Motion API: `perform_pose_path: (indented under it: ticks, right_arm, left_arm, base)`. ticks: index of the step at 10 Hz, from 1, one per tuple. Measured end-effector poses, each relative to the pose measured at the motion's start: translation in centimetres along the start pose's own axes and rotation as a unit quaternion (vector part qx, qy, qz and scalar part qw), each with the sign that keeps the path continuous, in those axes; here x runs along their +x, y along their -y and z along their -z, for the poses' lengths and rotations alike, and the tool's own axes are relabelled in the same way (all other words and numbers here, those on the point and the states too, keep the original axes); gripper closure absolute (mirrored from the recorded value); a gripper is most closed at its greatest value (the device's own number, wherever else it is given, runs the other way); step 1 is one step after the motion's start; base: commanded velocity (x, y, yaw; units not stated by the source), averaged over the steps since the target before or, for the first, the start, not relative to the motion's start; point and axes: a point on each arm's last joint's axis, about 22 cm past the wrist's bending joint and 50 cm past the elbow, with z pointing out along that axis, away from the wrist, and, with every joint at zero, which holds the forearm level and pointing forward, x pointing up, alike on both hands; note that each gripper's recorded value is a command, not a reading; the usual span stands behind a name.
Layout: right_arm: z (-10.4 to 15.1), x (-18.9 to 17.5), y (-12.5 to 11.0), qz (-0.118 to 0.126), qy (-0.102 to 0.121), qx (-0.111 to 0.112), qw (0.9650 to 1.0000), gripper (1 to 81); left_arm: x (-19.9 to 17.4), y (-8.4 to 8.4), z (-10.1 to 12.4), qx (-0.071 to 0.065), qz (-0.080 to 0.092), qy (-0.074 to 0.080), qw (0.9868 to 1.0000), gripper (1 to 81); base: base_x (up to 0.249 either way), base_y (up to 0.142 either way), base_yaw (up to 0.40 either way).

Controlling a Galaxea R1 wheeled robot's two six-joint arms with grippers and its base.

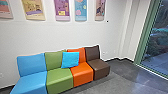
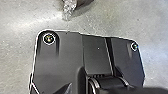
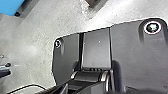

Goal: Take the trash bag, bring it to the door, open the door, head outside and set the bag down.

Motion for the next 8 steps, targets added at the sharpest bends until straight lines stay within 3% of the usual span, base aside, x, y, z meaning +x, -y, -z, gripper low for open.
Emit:
perform_pose_path:
  ticks: [5, 8]
  right_arm:
    - [0.01, 0.0, -0.12, -0.002, 0.0, -0.001, 1.0, 1.0]
    - [0.01, 0.34, -0.18, -0.004, -0.004, -0.002, 1.0, 1.0]
  left_arm:
    - [-0.02, -0.18, -0.06, -0.001, 0.0, 0.0, 1.0, 1.0]
    - [0.21, -0.22, -0.09, -0.001, 0.0, -0.001, 1.0, 1.0]
  base:
    - [0.075, 0.0, 0.0]
    - [0.0, 0.0, 0.0]
